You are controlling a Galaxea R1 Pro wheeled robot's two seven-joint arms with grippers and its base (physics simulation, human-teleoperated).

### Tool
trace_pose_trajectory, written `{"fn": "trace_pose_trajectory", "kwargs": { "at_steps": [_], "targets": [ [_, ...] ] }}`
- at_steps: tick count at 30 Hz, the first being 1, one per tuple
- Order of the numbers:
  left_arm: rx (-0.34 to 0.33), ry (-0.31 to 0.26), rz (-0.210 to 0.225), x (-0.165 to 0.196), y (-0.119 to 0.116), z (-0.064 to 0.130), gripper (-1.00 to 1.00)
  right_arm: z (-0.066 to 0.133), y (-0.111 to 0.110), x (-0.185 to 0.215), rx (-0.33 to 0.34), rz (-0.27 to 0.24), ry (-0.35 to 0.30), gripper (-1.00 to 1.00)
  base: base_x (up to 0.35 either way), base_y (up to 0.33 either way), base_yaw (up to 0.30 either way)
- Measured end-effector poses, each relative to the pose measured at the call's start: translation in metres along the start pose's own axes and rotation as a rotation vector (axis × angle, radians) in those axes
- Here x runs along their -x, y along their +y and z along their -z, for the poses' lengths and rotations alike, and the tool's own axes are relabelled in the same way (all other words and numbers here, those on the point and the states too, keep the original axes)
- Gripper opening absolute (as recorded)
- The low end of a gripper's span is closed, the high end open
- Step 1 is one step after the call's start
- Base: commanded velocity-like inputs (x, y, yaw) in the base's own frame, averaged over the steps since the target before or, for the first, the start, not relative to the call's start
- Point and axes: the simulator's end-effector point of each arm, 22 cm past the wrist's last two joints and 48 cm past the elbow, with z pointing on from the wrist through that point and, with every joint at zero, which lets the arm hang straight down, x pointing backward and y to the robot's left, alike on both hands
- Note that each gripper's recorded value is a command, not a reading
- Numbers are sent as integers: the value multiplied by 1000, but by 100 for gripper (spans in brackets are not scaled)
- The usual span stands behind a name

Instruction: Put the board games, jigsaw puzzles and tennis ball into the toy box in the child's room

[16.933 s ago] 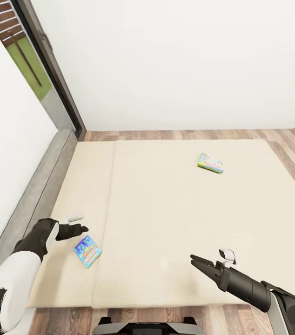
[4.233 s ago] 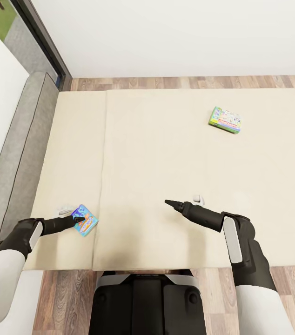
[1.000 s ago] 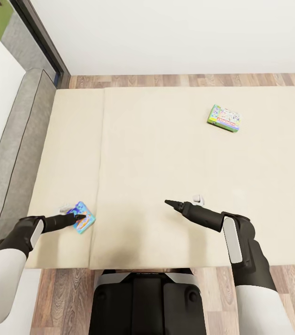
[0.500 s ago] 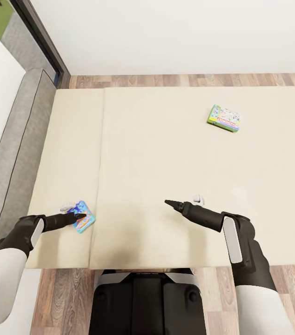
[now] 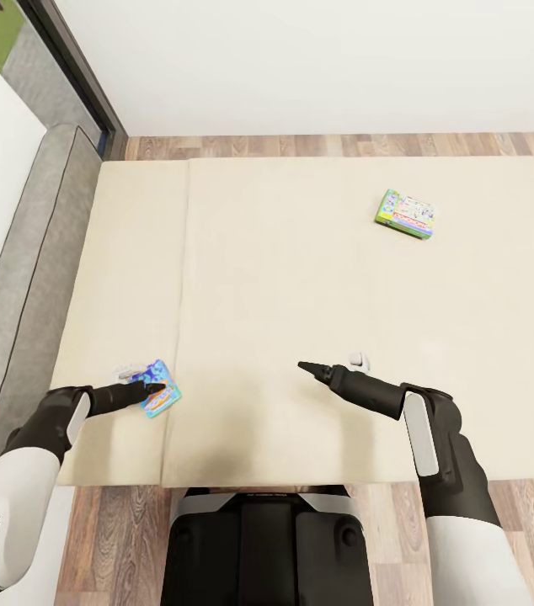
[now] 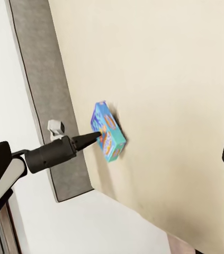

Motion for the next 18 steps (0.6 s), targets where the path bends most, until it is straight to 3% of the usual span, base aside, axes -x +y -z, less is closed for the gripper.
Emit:
{"fn": "trace_pose_trajectory", "kwargs": {
  "at_steps": [18],
  "targets": [
    [-17, 5, -39, 2, -19, -5, 100, 0, 2, 1, 8, -1, -2, 100, 0, 0, 0]
  ]
}}
